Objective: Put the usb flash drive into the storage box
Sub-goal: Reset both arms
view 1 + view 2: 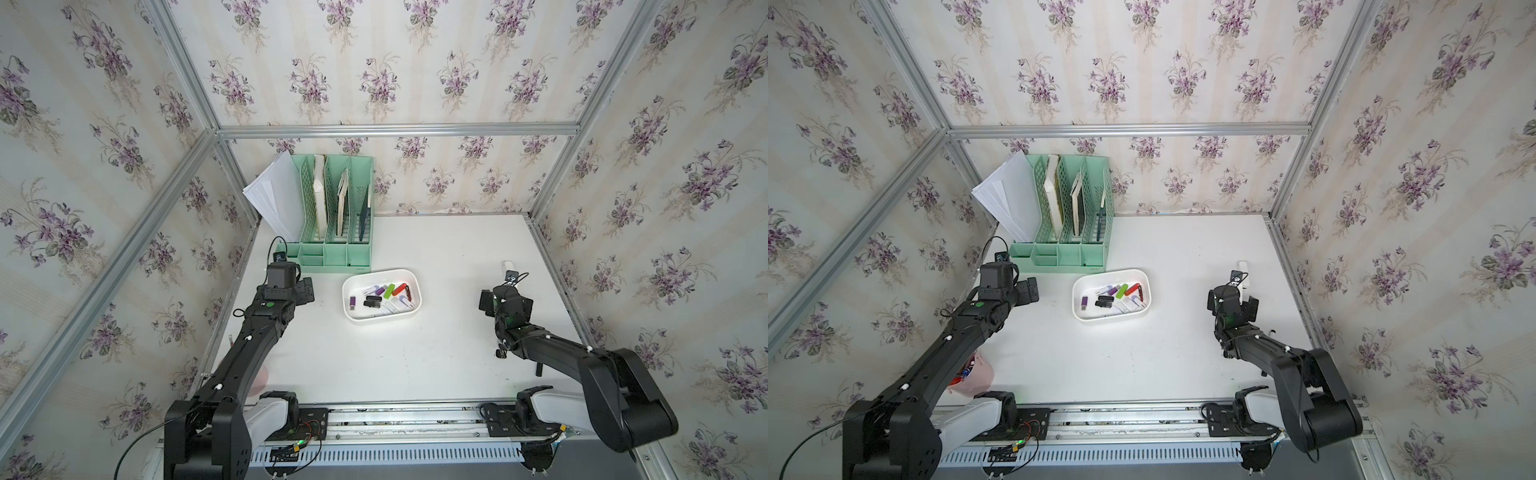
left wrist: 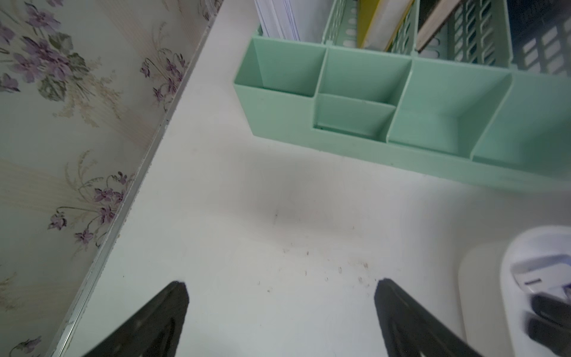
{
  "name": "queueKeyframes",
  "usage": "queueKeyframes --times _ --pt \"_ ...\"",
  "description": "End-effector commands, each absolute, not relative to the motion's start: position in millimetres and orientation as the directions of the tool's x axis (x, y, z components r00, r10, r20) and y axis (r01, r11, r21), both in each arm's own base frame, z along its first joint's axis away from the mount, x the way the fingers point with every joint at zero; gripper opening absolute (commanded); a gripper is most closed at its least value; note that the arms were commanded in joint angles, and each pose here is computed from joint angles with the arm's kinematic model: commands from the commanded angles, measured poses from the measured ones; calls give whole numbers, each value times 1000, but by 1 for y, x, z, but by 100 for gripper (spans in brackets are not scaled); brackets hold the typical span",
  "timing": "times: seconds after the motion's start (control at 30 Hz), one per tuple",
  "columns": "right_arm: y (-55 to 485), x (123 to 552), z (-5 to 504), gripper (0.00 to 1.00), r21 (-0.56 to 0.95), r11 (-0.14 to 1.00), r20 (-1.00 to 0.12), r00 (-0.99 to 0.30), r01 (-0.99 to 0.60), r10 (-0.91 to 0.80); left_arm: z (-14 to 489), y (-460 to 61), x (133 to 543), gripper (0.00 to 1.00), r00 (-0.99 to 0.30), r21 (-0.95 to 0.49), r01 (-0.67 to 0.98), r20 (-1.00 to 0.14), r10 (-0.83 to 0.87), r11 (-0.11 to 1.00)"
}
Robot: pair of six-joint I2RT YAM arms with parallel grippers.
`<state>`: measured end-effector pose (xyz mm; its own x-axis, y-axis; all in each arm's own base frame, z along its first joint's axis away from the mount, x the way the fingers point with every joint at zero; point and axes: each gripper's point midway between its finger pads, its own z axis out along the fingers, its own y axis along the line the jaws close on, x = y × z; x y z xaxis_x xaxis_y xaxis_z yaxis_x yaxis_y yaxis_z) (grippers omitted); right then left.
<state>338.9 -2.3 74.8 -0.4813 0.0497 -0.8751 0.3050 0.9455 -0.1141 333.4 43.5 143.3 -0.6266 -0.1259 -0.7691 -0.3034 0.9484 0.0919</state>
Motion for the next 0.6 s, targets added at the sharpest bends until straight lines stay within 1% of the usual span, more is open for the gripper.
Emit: queueKeyframes --times 0.0,0.03,0.1,0.13,0.17,0.2,0.23,0.27,0.3,0.37,0.4,0.43,0.47,0.5,0.57 --pt "3 364 137 100 2 954 -983 -174 300 57 168 62 350 99 -435 108 -385 -897 -76 917" --pt "6 367 135 100 -30 963 -983 -185 268 21 171 58 353 99 -393 106 -355 -918 -45 929" --pt "1 369 137 100 -65 954 -984 -179 294 -12 172 54 357 99 -341 99 -327 -940 -20 940" --pt "2 366 142 100 -79 960 -989 -141 269 -42 168 52 360 99 -335 112 -307 -942 3 945" --pt "2 361 148 100 -70 967 -995 -89 246 -50 161 51 363 99 -349 130 -296 -937 20 946" --pt "-3 359 147 100 -28 973 -998 -61 231 -14 153 52 366 99 -357 137 -300 -934 22 944" --pt "-10 357 138 100 6 973 -997 -71 229 23 141 52 369 99 -379 117 -301 -925 -6 947" --pt "-13 353 143 100 33 975 -999 -25 221 40 132 49 372 99 -386 113 -280 -923 -4 953" --pt "-11 350 139 100 38 979 -999 -25 198 44 124 43 375 99 -383 109 -248 -924 6 962" --pt "-5 351 141 100 19 986 -1000 3 166 19 115 44 377 99 -367 110 -257 -930 9 960" --pt "-3 354 139 100 12 988 -1000 -18 157 15 113 42 382 99 -369 114 -240 -929 18 964" --pt "-2 359 132 100 9 988 -998 -66 152 20 112 33 387 99 -386 117 -185 -922 38 976" --pt "-1 359 133 100 8 989 -998 -61 150 18 96 30 392 99 -426 126 -160 -904 47 979" --pt "-2 357 136 100 7 989 -999 -33 151 12 92 23 396 99 -413 146 -117 -907 86 982" --pt "-4 354 136 100 16 987 -999 -40 160 23 90 19 394 99 -433 136 -96 -898 81 986"
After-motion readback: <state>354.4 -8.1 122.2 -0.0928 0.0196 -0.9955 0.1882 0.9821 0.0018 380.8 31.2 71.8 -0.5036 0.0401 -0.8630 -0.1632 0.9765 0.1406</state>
